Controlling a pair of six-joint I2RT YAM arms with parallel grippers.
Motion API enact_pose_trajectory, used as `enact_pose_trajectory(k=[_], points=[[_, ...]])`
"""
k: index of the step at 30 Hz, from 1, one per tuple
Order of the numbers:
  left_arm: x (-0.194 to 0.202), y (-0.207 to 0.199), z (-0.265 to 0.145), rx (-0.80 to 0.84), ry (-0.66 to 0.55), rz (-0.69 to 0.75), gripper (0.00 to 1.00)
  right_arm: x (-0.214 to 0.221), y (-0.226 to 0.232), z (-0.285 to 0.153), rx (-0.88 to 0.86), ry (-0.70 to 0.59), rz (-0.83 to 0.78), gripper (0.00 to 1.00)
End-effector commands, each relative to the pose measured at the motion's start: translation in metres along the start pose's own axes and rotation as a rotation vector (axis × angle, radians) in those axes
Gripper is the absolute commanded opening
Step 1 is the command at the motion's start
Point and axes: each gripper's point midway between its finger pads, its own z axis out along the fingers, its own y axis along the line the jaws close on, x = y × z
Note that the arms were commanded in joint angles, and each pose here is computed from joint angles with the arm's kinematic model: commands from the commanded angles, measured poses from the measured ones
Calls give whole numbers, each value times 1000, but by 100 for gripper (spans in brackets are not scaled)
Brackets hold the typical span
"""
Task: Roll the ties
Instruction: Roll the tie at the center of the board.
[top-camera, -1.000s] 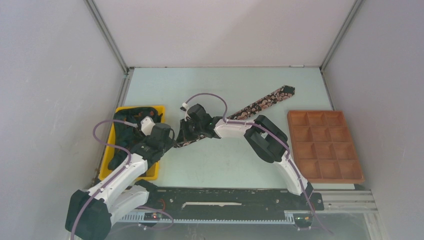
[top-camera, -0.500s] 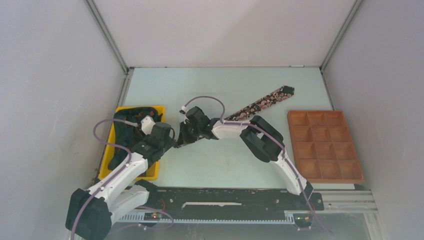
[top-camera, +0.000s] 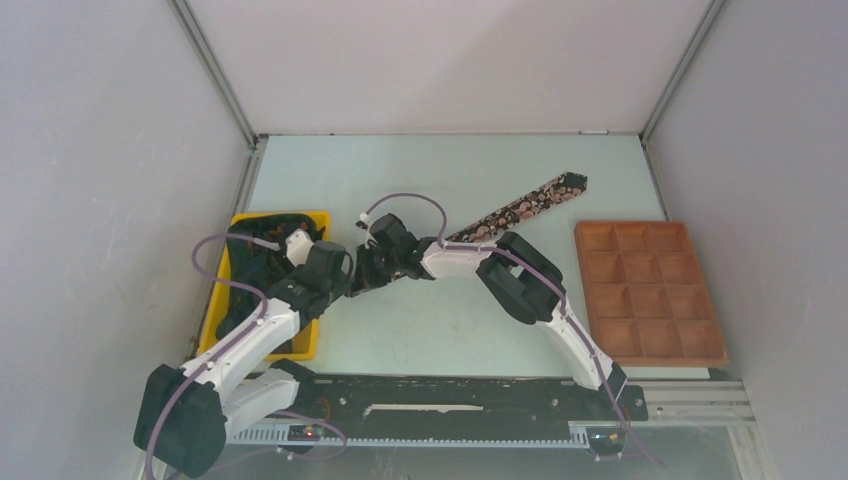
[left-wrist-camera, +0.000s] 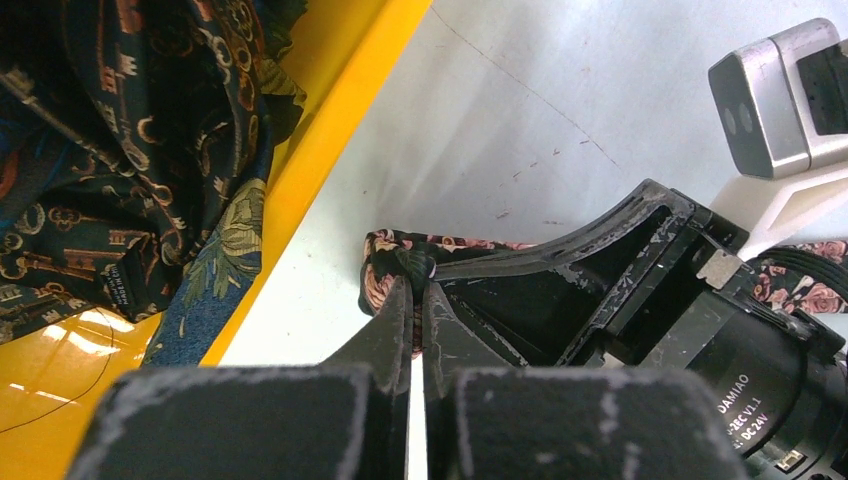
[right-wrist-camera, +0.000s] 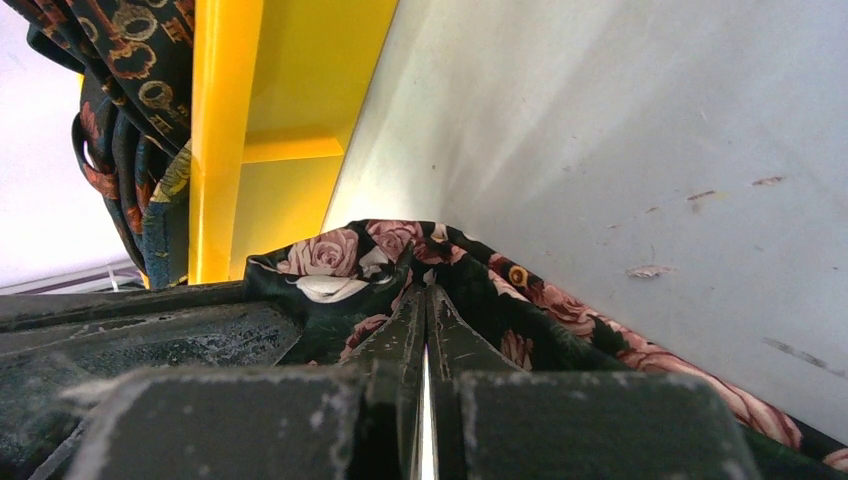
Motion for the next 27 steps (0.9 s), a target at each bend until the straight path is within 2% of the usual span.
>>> enact_pose_trajectory(k=[1,14,27], points=[[-13,-27,-3,59,-23,-21,0,-16,6,-22,-28,-43,-34,0],[-3,-52,3,50,1,30,0,-40,-3,-109,-26,-152,-19,0],[15,-80,14,45,46,69,0,-22,-50,-127,87,-149,48,0]])
